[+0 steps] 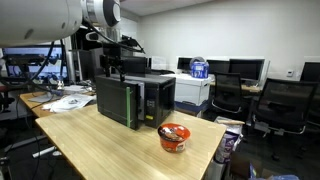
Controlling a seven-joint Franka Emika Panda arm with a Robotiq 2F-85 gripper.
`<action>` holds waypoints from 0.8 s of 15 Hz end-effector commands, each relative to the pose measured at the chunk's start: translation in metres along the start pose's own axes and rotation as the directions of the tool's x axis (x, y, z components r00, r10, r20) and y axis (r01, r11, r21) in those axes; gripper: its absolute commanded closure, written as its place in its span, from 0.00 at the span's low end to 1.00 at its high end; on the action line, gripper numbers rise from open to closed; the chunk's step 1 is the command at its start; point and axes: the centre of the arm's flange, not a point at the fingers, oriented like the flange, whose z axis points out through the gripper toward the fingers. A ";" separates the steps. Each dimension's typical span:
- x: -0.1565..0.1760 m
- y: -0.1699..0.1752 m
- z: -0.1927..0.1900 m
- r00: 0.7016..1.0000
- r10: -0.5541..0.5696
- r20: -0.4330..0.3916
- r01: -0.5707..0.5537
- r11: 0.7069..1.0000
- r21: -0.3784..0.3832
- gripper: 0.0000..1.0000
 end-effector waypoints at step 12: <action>-0.025 -0.036 -0.001 0.995 0.090 0.034 -0.088 0.995 -0.049 0.00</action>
